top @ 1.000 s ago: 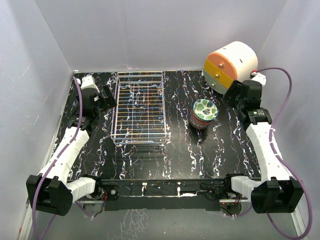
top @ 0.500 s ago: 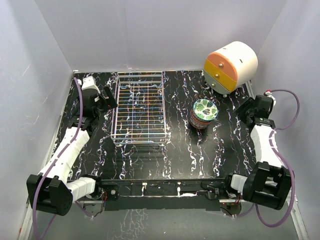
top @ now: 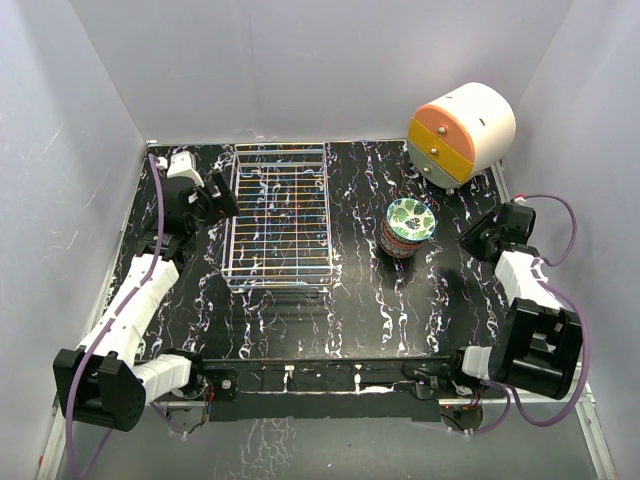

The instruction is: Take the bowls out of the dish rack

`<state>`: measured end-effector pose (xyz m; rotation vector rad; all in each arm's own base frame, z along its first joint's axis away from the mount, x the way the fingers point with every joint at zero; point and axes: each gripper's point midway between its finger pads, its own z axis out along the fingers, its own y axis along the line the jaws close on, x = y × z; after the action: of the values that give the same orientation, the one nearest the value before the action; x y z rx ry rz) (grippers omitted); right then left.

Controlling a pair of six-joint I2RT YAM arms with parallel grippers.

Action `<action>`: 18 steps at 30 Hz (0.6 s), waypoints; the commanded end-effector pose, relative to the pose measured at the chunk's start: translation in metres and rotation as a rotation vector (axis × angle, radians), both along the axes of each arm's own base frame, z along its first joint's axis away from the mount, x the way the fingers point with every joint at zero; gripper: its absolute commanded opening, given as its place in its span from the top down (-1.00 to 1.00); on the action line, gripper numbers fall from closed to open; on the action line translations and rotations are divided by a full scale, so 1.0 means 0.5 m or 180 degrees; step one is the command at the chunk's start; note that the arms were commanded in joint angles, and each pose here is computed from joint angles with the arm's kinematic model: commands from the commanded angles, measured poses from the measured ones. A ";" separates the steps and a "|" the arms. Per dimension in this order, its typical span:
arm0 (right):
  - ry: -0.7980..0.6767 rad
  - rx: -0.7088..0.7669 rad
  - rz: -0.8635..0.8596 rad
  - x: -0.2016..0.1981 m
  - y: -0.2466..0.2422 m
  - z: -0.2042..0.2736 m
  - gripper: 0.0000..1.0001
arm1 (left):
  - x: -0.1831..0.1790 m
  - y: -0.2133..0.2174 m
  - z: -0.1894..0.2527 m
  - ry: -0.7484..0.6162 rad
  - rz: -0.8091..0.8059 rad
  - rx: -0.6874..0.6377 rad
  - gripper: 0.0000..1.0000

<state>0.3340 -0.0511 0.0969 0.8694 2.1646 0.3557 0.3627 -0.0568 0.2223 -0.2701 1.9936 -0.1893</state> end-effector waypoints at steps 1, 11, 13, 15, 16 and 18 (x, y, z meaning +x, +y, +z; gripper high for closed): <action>-0.0287 0.0159 0.0145 0.029 0.019 0.011 0.37 | -0.003 -0.073 0.054 -0.0247 -0.0542 -0.0386 -0.94; -0.0307 0.0382 0.0282 0.028 0.048 -0.019 0.35 | -0.046 -0.322 0.131 -0.0209 -0.1316 -0.0362 -0.94; -0.0303 0.0394 0.0286 0.025 0.050 -0.022 0.35 | -0.058 -0.385 0.134 -0.0202 -0.1470 -0.0395 -0.94; -0.0318 0.0401 0.0297 0.025 0.052 -0.020 0.35 | -0.063 -0.436 0.130 -0.0180 -0.1560 -0.0442 -0.94; -0.0325 0.0403 0.0303 0.024 0.053 -0.019 0.35 | -0.066 -0.459 0.128 -0.0167 -0.1602 -0.0457 -0.94; -0.0339 0.0418 0.0323 0.023 0.057 -0.018 0.35 | -0.063 -0.505 0.099 -0.0033 -0.1647 -0.0474 -0.92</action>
<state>0.3370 -0.0239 0.0761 0.8443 2.1690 0.5604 0.3260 -0.2813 0.2774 0.1955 1.9846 -0.6614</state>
